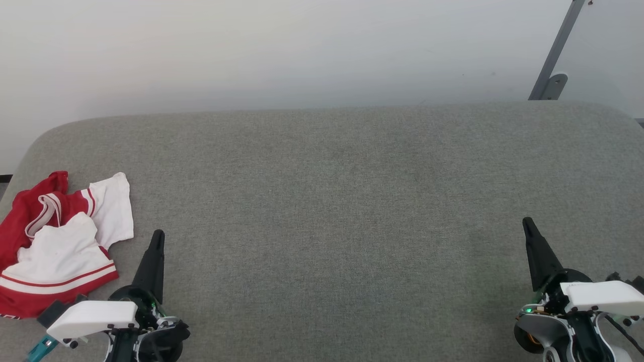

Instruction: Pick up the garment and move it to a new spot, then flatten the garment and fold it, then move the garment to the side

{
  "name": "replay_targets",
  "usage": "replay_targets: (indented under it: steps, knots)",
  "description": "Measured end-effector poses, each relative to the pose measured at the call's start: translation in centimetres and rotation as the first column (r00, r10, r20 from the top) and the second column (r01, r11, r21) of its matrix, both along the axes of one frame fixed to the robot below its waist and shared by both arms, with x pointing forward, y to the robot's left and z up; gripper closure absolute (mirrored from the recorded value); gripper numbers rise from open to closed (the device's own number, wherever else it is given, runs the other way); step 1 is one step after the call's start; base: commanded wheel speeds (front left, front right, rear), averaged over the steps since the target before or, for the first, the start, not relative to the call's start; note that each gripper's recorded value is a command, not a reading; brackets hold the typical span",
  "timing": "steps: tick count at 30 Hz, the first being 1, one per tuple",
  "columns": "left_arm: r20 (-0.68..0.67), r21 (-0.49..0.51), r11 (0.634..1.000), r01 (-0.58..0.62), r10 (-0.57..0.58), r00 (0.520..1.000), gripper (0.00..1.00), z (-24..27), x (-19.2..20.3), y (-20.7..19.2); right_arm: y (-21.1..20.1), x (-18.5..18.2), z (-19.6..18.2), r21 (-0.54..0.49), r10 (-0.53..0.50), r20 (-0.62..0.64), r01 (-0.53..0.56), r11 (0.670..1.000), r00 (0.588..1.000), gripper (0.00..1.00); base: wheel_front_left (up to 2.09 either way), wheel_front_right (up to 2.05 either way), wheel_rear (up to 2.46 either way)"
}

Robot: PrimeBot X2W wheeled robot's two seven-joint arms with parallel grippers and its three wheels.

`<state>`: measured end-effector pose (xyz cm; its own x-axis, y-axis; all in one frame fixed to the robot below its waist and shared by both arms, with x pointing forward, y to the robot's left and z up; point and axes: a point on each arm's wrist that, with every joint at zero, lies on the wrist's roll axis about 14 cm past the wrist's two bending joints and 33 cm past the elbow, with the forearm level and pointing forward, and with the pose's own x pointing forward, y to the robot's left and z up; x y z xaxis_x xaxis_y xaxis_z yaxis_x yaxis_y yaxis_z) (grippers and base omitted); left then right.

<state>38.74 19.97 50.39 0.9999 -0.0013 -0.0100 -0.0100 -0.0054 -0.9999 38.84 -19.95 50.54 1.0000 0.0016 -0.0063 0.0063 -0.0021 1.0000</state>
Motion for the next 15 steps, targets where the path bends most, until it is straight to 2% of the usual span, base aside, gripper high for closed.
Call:
replay_targets:
  steps: [2,3,10,15]
  knots:
    - [0.000,0.000,1.000,0.000,0.000,1.000,1.00,0.0,0.0,0.0,0.0,0.0,0.0,0.000,0.000,0.000,0.000,1.000,1.000,1.00,0.00,0.00,0.00]
    - [-0.004,-0.001,1.000,0.000,0.000,1.000,0.00,-0.1,0.0,0.0,0.0,0.0,-0.1,0.000,0.000,-0.004,0.000,1.000,1.000,0.00,0.00,0.00,0.00]
    - [-0.120,-0.025,1.000,-0.008,0.005,0.993,0.00,-4.0,-1.9,-0.4,0.1,-2.0,-4.1,0.015,-0.005,-0.122,0.007,1.000,0.993,0.00,0.00,0.00,0.00]
    - [-0.121,-0.002,1.000,-0.025,0.025,0.992,0.00,-4.0,-1.9,0.0,-0.2,-1.8,-3.9,0.011,-0.017,-0.116,0.018,1.000,0.993,0.00,0.00,0.00,0.00]
